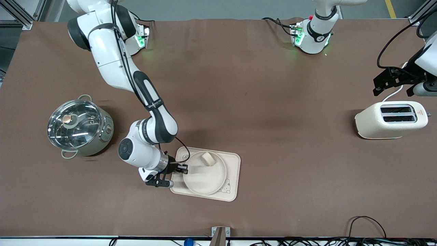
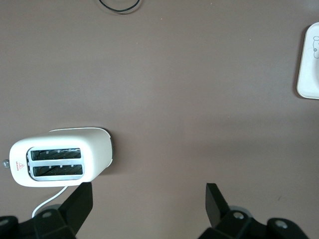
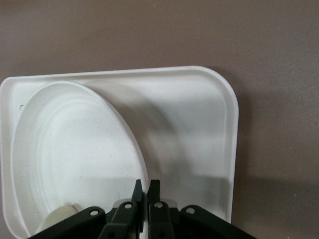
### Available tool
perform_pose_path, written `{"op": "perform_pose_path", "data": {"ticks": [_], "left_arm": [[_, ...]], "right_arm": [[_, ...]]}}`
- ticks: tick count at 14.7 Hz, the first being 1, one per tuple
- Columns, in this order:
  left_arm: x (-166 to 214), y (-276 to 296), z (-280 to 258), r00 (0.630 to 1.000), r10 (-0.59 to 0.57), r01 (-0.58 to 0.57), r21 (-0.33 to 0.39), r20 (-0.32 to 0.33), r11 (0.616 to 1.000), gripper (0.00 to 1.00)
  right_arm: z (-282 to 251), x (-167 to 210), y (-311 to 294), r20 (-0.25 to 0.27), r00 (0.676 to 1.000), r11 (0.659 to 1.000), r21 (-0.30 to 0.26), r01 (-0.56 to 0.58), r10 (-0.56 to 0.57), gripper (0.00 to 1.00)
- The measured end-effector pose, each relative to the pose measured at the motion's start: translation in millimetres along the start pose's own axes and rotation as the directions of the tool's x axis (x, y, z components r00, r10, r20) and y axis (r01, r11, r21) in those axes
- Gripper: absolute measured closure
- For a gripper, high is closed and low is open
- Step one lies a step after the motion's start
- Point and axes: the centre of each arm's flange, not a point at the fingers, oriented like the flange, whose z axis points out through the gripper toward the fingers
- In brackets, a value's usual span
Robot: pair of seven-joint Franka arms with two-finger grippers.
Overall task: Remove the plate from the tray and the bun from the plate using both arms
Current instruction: 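Lift the plate off the tray and set it beside the tray, then release the plate with the right gripper while the left gripper reaches the bun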
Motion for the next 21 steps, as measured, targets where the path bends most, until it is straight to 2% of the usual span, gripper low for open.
{"op": "perform_pose_path", "data": {"ticks": [2, 4, 9, 11, 13, 15, 16, 19, 21], "left_arm": [[0.0, 0.0, 0.0, 1.000, 0.000, 0.000, 0.000, 0.000, 1.000, 0.00], [0.0, 0.0, 0.0, 1.000, 0.000, 0.000, 0.000, 0.000, 1.000, 0.00], [0.0, 0.1, 0.0, 1.000, 0.000, 0.000, 0.000, 0.000, 1.000, 0.00], [-0.1, 0.3, 0.1, 1.000, 0.001, -0.001, 0.000, 0.001, 1.000, 0.00], [-0.2, 0.4, 0.2, 1.000, 0.001, -0.001, 0.000, 0.002, 1.000, 0.00], [-0.4, 0.3, 0.4, 1.000, 0.001, -0.001, 0.000, 0.004, 1.000, 0.00], [-0.6, 0.4, 0.6, 1.000, 0.001, -0.001, 0.000, 0.006, 1.000, 0.00], [-4.4, 1.5, 3.7, 0.999, 0.003, -0.003, 0.001, 0.042, 1.000, 0.00], [-8.1, 8.9, 6.7, 0.997, 0.006, -0.006, -0.006, 0.074, 1.000, 0.00]], "right_arm": [[-5.3, 0.0, 4.6, 0.020, 1.000, 0.999, 0.045, 0.016, -0.017, 0.94], [-9.6, -14.6, -6.6, 0.053, 0.998, 0.997, 0.066, 0.027, -0.031, 0.94], [-15.2, -94.9, -27.0, 0.188, 0.973, 0.991, 0.066, 0.120, -0.131, 0.94], [-23.7, -128.5, -23.5, 0.222, 0.962, 0.987, 0.051, 0.154, -0.162, 0.94], [-26.8, -160.0, -22.9, 0.225, 0.957, 0.983, 0.029, 0.181, -0.183, 0.94], [-17.7, -186.8, -26.0, 0.187, 0.960, 0.977, -0.005, 0.215, -0.210, 0.94], [-11.6, -195.9, -28.6, 0.168, 0.960, 0.973, -0.018, 0.229, -0.223, 0.94], [-4.7, -205.5, -28.7, 0.159, 0.960, 0.970, -0.031, 0.240, -0.232, 0.94], [-7.2, -201.0, -24.9, 0.150, 0.962, 0.972, -0.035, 0.234, -0.226, 0.78]]}}
